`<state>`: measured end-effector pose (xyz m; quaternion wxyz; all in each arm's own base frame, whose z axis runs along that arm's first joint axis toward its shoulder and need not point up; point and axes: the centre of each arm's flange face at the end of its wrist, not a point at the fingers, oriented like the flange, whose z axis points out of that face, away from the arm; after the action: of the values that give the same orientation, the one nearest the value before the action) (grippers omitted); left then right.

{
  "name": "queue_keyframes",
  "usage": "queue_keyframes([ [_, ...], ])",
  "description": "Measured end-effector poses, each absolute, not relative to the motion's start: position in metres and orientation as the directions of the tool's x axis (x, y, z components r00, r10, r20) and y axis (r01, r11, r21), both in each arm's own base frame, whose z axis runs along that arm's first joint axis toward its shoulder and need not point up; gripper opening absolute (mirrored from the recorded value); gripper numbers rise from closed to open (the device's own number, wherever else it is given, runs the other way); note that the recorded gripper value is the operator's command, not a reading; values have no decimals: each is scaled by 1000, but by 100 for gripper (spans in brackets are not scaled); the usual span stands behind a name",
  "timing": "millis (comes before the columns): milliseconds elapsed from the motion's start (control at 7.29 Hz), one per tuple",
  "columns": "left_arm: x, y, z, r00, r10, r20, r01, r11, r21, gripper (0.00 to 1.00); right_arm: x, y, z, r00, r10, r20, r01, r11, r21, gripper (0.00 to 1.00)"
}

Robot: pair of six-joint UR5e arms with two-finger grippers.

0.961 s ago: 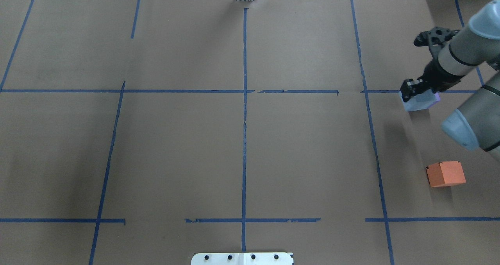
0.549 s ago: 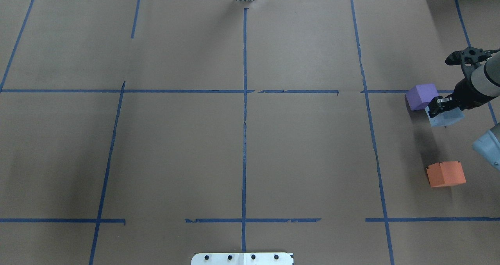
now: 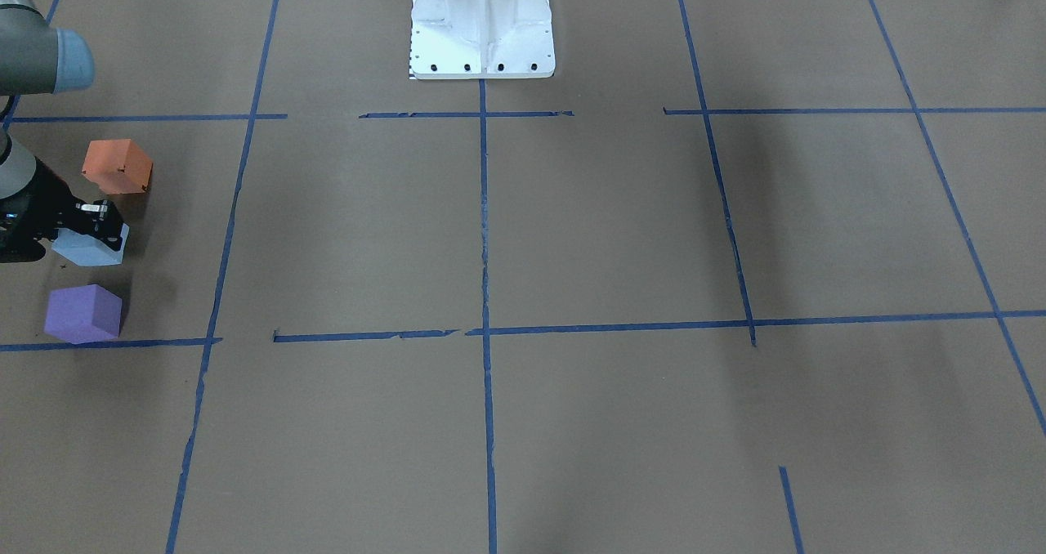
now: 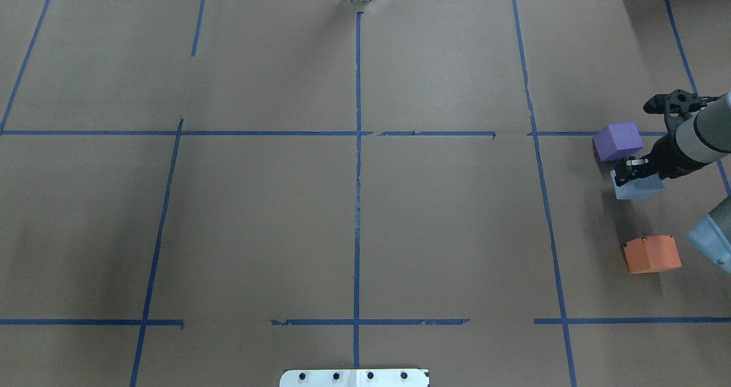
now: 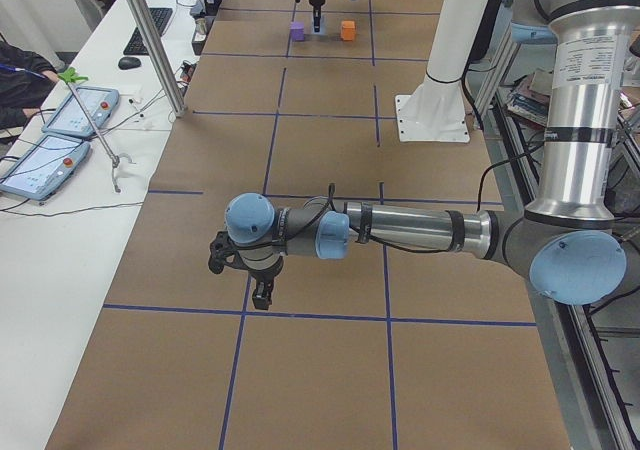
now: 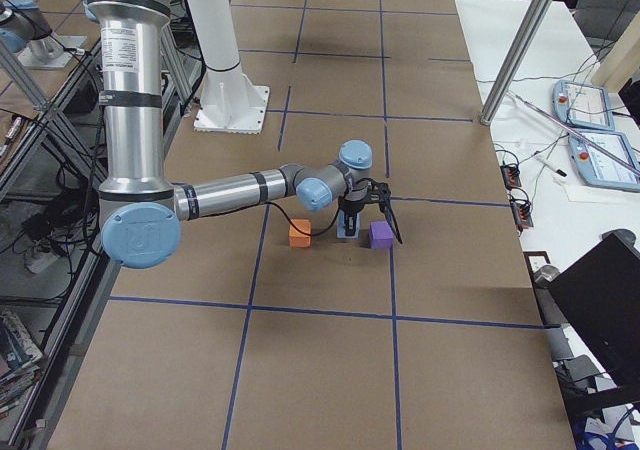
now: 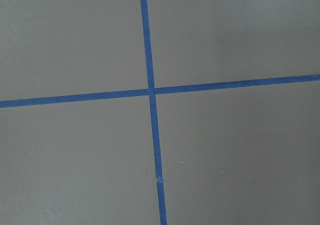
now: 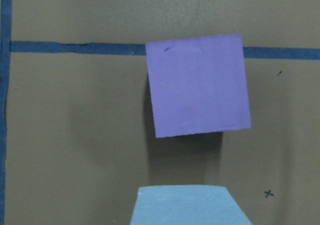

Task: Place blue block between orange and purple blocks
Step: 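Carry the light blue cube with the right gripper between the purple and orange cubes, then open the right gripper and lift it away from the cube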

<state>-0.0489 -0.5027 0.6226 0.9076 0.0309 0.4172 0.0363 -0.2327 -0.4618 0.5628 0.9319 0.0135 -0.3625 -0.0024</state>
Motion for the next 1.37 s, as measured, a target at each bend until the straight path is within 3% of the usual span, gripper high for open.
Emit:
queue_keyframes([
  [275,-49,-503,623,649,92,-755,-41,995,86,100,-242,-458,578,742,-22,671,2,1000,30,100],
  [824,-49,-503,623,649,91,-755,-40,996,85,100,-240,-460,565,722,-42,691,8,999,53,100],
  [1373,-49,-503,622,649,94,-755,-41,995,88,100,-107,-492,551,723,-91,685,33,995,97,100],
])
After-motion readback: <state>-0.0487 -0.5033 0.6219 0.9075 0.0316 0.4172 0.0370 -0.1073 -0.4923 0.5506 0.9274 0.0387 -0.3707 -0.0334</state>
